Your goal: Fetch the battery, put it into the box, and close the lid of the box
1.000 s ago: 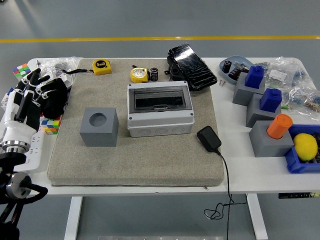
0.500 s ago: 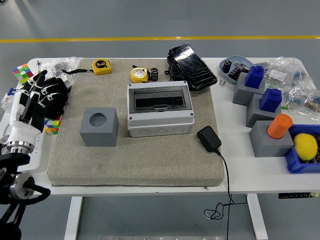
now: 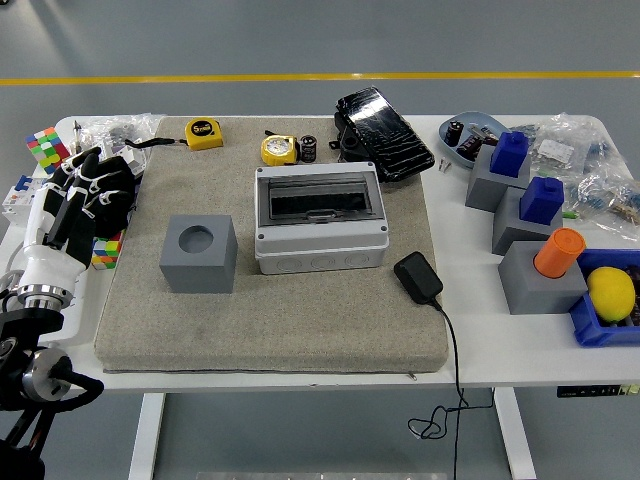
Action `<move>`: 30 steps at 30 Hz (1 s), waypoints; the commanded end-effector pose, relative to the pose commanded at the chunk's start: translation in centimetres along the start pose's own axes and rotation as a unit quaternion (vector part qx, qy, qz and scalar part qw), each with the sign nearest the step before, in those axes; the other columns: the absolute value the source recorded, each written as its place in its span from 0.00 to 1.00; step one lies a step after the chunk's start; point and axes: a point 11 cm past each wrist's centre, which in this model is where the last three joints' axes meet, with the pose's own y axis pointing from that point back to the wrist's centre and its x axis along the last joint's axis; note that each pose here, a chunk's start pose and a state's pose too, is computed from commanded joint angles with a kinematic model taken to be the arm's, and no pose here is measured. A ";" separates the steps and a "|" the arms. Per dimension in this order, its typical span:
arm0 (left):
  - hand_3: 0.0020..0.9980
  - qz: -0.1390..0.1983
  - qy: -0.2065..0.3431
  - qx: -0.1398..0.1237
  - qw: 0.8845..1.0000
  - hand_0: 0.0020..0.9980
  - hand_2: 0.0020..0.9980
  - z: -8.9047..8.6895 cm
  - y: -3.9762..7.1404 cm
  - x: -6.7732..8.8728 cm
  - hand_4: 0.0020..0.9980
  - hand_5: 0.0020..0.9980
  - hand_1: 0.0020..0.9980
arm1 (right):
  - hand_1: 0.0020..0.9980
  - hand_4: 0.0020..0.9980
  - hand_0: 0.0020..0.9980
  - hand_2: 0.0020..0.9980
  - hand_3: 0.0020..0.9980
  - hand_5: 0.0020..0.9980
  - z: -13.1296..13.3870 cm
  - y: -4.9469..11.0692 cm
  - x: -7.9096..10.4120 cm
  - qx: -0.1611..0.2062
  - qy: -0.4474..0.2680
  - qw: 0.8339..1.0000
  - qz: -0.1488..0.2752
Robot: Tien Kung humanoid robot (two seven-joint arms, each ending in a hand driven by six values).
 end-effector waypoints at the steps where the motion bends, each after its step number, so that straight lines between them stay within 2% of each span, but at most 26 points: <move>1: 0.60 -0.001 0.000 0.000 1.000 0.35 0.58 0.0 0.0 -0.1 1.00 0.45 0.54 | 0.66 0.99 0.61 0.69 0.59 0.55 0.0 0.0 0.0 0.000 0.000 1.000 0.000; 17: 0.60 -0.004 -0.002 0.001 1.000 0.35 0.57 0.0 0.0 -0.1 1.00 0.45 0.54 | 0.66 0.99 0.61 0.69 0.59 0.56 0.0 0.0 -0.2 -0.001 0.004 1.000 -0.002; 18: 0.59 -0.005 -0.003 0.001 1.000 0.35 0.57 0.1 0.0 -0.1 1.00 0.40 0.53 | 0.66 0.99 0.61 0.69 0.59 0.56 -0.1 0.0 -0.2 -0.001 0.004 1.000 -0.002; 25: 0.59 -0.011 -0.007 -0.003 1.000 0.35 0.57 0.5 -0.4 -0.4 1.00 0.40 0.53 | 0.66 0.99 0.61 0.69 0.59 0.56 -0.9 0.0 -0.4 0.005 0.007 1.000 -0.003; 30: 0.59 -0.012 -0.011 0.003 1.000 0.35 0.57 0.2 -0.2 -0.3 1.00 0.40 0.53 | 0.66 0.99 0.61 0.69 0.59 0.56 -0.8 0.1 -0.1 0.004 0.009 1.000 0.000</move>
